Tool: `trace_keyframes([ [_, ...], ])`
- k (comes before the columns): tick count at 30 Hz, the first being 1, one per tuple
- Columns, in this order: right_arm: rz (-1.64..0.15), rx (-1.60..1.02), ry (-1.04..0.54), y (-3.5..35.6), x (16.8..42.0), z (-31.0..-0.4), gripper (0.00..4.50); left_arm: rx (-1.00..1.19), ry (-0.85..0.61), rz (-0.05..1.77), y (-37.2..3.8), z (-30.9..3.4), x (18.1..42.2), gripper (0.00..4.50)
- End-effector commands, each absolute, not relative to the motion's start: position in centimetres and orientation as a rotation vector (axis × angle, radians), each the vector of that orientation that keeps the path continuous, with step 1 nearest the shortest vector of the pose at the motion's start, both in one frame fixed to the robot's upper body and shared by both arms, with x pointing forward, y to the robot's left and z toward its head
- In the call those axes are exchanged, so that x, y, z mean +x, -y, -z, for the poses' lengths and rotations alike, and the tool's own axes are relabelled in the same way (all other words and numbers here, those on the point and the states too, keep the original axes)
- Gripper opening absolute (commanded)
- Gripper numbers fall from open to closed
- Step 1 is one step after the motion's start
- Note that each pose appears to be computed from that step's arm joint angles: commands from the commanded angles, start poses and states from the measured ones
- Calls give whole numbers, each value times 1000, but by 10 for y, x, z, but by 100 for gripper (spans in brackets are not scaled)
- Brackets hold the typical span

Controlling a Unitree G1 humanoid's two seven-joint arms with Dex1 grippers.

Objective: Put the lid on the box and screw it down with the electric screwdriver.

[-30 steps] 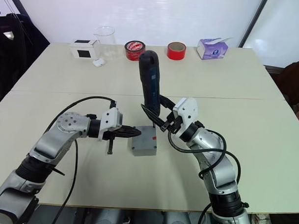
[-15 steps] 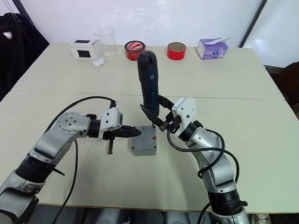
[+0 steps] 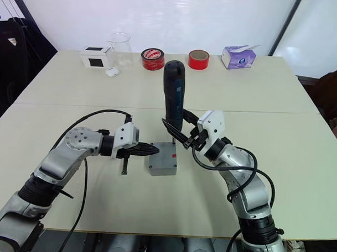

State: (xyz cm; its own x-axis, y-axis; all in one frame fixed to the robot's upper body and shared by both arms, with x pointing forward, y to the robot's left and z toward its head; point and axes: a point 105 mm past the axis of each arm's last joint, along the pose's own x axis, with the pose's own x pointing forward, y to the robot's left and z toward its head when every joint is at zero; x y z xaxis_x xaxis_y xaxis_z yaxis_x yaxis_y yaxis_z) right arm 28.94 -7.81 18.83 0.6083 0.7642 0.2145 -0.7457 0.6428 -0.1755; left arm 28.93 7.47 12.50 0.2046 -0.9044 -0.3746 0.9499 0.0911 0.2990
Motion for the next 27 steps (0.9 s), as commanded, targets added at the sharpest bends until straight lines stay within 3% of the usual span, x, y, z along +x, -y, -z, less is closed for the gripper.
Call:
trace_keyframes([
  [1,-825,-88,136,85,295,-161,182,555,-206,1379,-80,-102,287,0],
  [27,-691,-146,-107,95,302,-116,182,601,-242,1388,-82,-93,288,0],
])
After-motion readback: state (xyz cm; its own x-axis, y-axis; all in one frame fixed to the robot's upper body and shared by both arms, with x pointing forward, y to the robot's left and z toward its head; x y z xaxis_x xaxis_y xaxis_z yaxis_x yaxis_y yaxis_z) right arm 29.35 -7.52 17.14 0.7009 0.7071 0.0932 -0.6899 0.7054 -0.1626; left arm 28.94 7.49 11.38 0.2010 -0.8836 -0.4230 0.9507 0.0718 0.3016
